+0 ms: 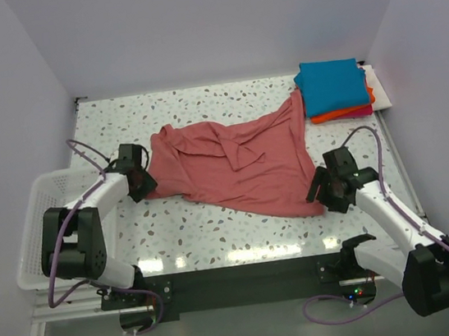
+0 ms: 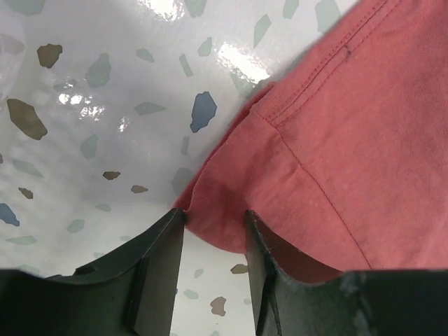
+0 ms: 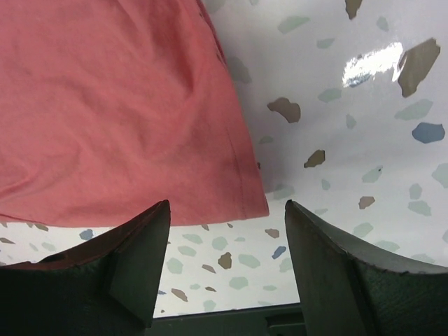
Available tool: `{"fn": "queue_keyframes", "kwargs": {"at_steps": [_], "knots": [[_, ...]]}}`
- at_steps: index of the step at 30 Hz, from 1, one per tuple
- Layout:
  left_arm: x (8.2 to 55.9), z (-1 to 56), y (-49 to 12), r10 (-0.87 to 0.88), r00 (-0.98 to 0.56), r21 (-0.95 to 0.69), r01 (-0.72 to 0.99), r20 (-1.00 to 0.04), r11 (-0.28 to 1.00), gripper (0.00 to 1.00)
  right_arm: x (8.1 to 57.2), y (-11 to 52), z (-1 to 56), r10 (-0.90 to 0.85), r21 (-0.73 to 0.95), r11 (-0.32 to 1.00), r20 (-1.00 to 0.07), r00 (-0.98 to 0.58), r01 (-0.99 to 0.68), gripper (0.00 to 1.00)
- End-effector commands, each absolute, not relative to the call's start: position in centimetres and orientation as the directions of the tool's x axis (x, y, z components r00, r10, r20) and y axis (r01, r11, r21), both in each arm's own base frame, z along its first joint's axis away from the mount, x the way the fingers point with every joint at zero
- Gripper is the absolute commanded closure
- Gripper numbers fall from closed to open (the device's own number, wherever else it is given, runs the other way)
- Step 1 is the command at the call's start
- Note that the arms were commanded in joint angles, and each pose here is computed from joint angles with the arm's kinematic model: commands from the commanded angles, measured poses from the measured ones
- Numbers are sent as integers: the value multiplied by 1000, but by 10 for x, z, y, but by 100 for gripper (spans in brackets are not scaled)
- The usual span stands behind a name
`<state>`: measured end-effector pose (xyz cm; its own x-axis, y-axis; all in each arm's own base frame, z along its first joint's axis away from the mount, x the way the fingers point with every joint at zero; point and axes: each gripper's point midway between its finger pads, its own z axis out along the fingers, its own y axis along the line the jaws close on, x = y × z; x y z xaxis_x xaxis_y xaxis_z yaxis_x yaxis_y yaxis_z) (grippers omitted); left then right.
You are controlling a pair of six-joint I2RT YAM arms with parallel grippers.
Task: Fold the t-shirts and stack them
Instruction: Flatten the tshirt out
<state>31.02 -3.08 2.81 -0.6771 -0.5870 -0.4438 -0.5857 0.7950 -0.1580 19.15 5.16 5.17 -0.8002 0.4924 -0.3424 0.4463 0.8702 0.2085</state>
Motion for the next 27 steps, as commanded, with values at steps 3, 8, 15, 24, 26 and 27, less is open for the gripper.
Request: {"fn": "queue_keyframes", "kwargs": {"at_steps": [3, 8, 15, 24, 26, 27], "knots": [[312, 21, -30, -594, -670, -161, -593, -445, 789, 63, 174, 59, 32, 529, 218, 847, -258, -808, 485, 33], [314, 22, -31, -588, -675, -165, -584, -446, 795, 79, 173, 69, 14, 541, 245, 835, -205, -816, 493, 52], [330, 50, -35, -553, -675, -202, -529, -488, 824, 100, 200, 76, 31, 521, 286, 844, -237, -820, 454, 92], [347, 153, -31, -476, -591, -262, -413, -651, 872, 100, 244, 67, 124, 469, 327, 878, -442, -764, 349, 100], [345, 177, -29, -461, -569, -270, -391, -680, 880, 100, 254, 63, 154, 465, 349, 880, -500, -730, 322, 100], [343, 195, -29, -461, -542, -288, -376, -703, 881, 100, 253, 61, 163, 462, 348, 882, -508, -726, 318, 100]]}}
